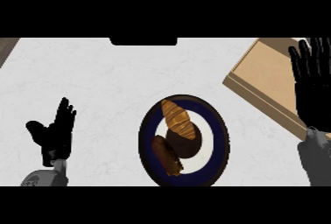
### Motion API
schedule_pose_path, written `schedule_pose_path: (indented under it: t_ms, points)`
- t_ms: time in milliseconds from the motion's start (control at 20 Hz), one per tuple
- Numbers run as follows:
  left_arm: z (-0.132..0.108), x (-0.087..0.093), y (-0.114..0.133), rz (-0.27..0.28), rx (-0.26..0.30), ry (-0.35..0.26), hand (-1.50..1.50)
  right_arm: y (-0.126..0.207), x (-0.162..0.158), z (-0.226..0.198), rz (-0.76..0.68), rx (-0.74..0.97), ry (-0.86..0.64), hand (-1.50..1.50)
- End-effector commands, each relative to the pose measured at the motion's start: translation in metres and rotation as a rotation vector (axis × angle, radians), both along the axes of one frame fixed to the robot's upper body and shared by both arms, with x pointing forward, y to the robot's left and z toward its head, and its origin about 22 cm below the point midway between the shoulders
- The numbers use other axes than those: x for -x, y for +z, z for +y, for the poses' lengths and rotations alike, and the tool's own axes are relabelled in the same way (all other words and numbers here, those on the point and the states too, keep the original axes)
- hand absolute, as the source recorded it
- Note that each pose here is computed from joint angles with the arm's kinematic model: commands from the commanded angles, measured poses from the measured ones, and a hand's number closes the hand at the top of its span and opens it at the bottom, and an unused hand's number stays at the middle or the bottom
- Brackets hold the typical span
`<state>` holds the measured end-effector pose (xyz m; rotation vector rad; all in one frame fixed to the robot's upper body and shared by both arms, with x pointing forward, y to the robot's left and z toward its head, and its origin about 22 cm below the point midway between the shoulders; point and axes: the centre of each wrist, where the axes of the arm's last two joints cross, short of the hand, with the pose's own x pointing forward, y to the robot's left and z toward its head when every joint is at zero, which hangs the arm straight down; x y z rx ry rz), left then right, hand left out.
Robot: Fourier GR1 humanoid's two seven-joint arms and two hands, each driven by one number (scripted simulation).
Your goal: Pick the croissant from the plate and place it in the cardboard box
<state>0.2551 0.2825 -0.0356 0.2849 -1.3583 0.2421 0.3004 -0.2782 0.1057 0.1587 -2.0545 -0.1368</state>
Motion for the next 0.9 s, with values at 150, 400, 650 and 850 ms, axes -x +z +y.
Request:
schedule_pose_path:
  t_ms: [150,400,650,850]
  points:
    - [-0.006,-0.03,0.052,-0.204,-0.259,-0.367,0.0,0.071,-0.007,0.035,-0.251,0.325,0.278,-1.5]
    - [-0.029,-0.05,0.097,-0.342,-0.367,-0.636,0.0,0.115,-0.016,0.033,-0.334,0.837,0.296,-1.5]
    - [-0.018,-0.043,0.097,-0.336,-0.371,-0.673,0.0,0.085,-0.025,0.033,-0.507,1.024,0.415,-1.5]
    - [-0.015,-0.043,0.105,-0.355,-0.364,-0.675,0.0,0.079,-0.028,0.048,-0.62,1.198,0.443,-1.5]
